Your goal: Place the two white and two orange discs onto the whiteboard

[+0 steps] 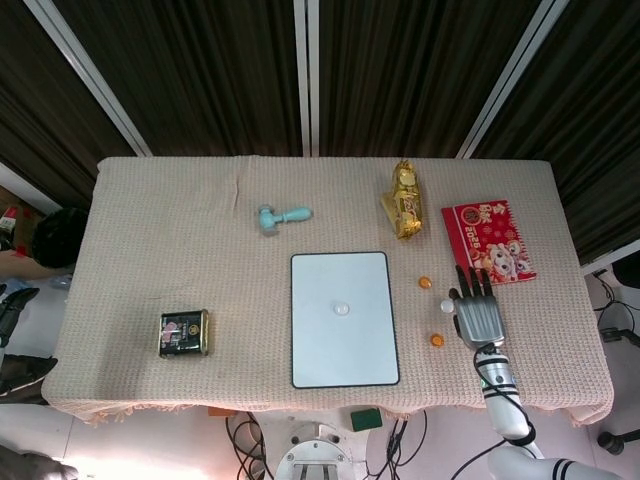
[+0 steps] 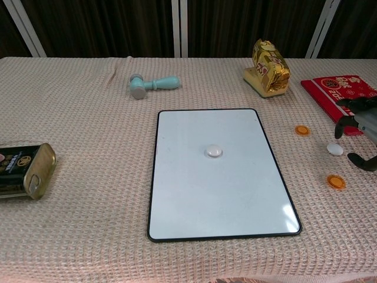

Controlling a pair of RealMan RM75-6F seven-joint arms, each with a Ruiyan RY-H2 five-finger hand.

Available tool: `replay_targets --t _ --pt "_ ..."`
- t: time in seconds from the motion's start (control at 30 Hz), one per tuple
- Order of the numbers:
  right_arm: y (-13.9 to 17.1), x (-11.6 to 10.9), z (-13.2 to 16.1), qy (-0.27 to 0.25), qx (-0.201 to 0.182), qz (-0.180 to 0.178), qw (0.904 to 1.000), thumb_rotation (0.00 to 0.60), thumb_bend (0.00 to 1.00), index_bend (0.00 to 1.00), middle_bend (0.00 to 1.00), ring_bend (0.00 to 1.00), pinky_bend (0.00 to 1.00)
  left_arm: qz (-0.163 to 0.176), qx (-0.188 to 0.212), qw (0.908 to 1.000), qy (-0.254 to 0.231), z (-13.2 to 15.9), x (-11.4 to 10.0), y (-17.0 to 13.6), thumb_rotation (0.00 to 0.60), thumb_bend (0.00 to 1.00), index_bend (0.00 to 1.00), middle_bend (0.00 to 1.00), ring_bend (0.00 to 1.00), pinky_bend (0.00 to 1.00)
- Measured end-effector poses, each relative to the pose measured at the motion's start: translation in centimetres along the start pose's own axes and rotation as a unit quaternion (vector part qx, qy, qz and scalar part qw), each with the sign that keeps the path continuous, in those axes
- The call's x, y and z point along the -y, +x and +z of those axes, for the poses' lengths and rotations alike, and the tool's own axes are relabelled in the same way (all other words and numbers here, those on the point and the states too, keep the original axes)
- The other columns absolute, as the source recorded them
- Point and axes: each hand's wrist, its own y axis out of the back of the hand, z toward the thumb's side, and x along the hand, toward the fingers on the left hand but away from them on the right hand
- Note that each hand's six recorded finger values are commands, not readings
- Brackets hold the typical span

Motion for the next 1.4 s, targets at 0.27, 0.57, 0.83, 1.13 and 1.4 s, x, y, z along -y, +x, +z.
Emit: replay_targets --t 0.27,0.57,0.83,1.13,1.4 --pt "-0.1 0.6 0.3 0.0 -0.001 0.004 1.0 0.6 0.38 0.39 0.0 0.0 0.0 0.0 0.0 1.0 0.0 0.0 0.0 0.0 0.6 0.1 0.12 0.14 0.0 0.12" --pt "-0.5 0.7 0.7 -0.007 0.0 0.002 1.0 0.6 0.38 0.4 0.0 0.0 0.0 -0.002 0.001 1.0 0.001 0.0 0.1 0.1 0.6 0.1 0.12 0.14 0.0 0.12" --pt "-0.8 0.7 1.3 -0.008 -0.004 -0.002 1.0 0.6 0.39 0.43 0.0 0.0 0.0 -0.001 -0.001 1.0 0.0 0.0 0.1 0.1 0.6 0.1 0.12 0.14 0.0 0.12" --pt "-0.9 0.4 1.6 -0.013 -0.005 -0.01 0.9998 0.6 0.45 0.49 0.0 0.0 0.0 -0.002 -0.001 1.0 0.0 0.0 0.1 0.2 0.6 0.1 0.12 0.14 0.0 0.12" --pt "-0.4 -2.3 4.9 -0.036 -0.058 -0.043 0.9968 0.6 0.45 0.52 0.0 0.0 0.0 -0.003 0.001 1.0 0.001 0.1 0.2 0.2 0.6 0.1 0.12 0.14 0.0 0.12"
